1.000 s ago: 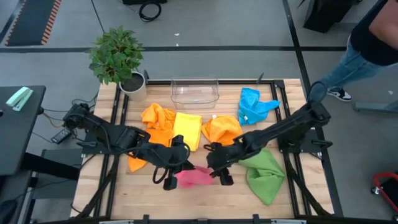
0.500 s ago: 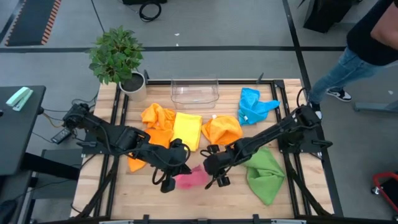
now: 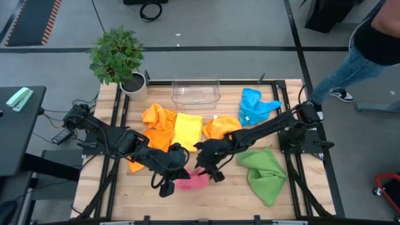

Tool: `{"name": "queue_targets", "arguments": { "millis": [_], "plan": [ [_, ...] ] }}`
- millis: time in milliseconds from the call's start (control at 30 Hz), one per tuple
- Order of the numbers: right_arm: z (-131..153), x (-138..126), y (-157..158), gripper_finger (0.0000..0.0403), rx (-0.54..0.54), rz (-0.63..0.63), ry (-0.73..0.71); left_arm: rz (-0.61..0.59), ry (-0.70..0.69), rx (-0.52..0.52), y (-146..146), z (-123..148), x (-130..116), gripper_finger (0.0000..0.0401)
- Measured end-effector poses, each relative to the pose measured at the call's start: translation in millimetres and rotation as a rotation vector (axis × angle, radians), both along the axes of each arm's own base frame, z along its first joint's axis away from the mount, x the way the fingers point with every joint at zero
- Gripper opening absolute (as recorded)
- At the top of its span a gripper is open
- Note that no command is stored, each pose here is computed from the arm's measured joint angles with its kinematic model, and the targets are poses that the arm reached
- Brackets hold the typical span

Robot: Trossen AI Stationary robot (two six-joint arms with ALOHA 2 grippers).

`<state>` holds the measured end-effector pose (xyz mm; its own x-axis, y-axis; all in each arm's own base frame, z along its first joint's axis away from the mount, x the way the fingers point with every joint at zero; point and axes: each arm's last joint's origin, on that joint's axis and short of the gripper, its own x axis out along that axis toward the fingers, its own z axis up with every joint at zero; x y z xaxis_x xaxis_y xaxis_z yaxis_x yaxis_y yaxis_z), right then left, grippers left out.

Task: Fold microfiber towels
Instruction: Fold the pink microfiber cloth

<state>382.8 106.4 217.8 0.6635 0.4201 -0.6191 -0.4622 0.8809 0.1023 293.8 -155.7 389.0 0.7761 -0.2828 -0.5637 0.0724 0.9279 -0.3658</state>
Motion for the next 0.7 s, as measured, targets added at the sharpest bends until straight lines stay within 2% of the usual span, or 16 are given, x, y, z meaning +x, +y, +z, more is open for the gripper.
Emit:
{"name": "queue_targets", "arguments": {
  "millis": [100,200,267,333,467,567,700],
  "plan": [
    [-9,3,2,0.0132,-0.025,-0.007,0.011,0.009,0.003,-0.010,0,0,0,0.0014],
    [-13,3,3,0.0047,0.005,0.020,0.032,0.011,0.003,-0.010,0,0,0,0.0010],
    [-12,1,2,0.0014,0.031,0.035,0.055,0.011,0.009,-0.007,0,0,0,0.0006],
    [-5,-5,0,0.0009,0.026,0.004,0.089,0.011,0.018,-0.002,1,-1,-1,0.0007],
    [24,-27,-6,0.0004,-0.069,-0.087,0.101,0.003,0.030,0.006,-1,-2,-3,0.0013],
    [54,-48,-8,0.0003,-0.127,-0.153,0.050,-0.009,0.035,0.023,-2,-3,-4,0.0007],
    [98,-79,-5,0.0002,-0.128,-0.231,-0.079,-0.007,0.032,0.037,-1,-3,-4,0.0009]
  ]
}}
